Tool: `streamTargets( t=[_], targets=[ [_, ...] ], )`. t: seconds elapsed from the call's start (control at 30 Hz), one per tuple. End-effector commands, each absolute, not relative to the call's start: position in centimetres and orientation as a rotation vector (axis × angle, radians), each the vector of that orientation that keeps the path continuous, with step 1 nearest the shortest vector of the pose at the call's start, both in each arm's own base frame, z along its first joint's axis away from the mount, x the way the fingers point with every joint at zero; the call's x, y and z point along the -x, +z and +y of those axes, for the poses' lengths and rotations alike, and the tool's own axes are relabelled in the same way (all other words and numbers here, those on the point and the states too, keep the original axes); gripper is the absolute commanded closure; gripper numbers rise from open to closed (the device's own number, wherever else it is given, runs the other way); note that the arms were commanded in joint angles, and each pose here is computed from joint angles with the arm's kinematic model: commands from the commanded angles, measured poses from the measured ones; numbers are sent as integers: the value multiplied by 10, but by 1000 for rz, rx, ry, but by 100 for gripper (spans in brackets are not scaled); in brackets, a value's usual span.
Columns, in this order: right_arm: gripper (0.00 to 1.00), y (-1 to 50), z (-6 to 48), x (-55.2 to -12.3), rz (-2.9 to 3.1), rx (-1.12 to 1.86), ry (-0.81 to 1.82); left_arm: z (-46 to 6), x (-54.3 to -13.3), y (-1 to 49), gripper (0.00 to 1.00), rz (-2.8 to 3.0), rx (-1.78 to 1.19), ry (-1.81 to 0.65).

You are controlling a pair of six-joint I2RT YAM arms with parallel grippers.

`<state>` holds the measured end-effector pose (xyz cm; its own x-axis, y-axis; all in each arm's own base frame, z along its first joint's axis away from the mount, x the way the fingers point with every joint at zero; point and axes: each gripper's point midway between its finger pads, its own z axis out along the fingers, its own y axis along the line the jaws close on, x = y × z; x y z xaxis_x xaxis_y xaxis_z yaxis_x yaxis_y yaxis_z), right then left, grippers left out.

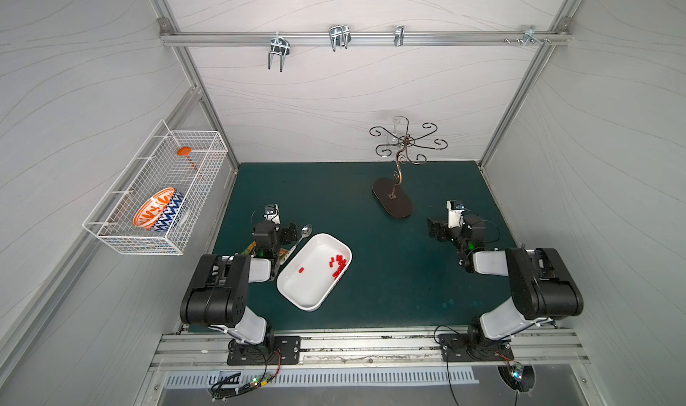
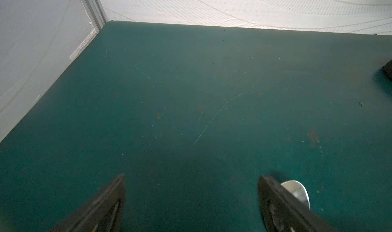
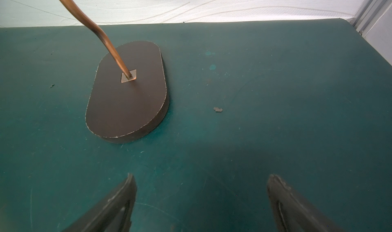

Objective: Take the screw protection sleeves out of the storage box
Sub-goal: Adjust the storage box at the center of the board.

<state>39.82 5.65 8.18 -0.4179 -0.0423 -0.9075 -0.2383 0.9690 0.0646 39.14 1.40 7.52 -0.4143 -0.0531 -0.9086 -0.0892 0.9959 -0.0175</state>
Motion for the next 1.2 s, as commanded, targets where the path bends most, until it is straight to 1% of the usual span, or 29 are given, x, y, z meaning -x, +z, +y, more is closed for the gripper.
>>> streamTargets(
  t=[0.0,0.2,0.3,0.47,0.57,0.63,0.73,0.8,0.87,0.93,1.03,1.1,1.17],
  targets=[
    [1,81,56,-400,2000,203,210,16,-401,91,0,1945,112,38],
    [1,84,55,-400,1995,198,197,17,-402,90,0,1949,118,36],
    [1,99,50,-406,2059,161,173,15,-402,92,0,1945,103,28],
    [1,159,45,-405,2029,123,171,4,-402,111,0,2003,29,-15],
    [1,193,48,-394,2033,189,162,-2,-393,123,0,2069,-35,-24],
    [1,205,56,-383,2100,285,191,-8,-383,129,0,2135,-99,-41],
    [1,220,78,-361,2169,471,317,-29,-356,138,1,2251,-297,-127],
    [1,224,94,-341,2196,598,425,-52,-328,141,3,2309,-520,-248],
    [1,225,119,-312,2171,798,597,-73,-299,146,1,2336,-739,-368],
    [1,219,141,-286,2137,939,731,-81,-282,148,1,2359,-861,-401],
    [1,197,169,-252,2120,1135,811,-90,-270,144,1,2351,-1065,-371],
    [1,180,182,-238,2115,1206,828,-93,-274,134,1,2348,-1184,-260],
    [1,174,187,-231,2098,1210,878,-96,-283,125,1,2323,-1289,-153]
  ],
)
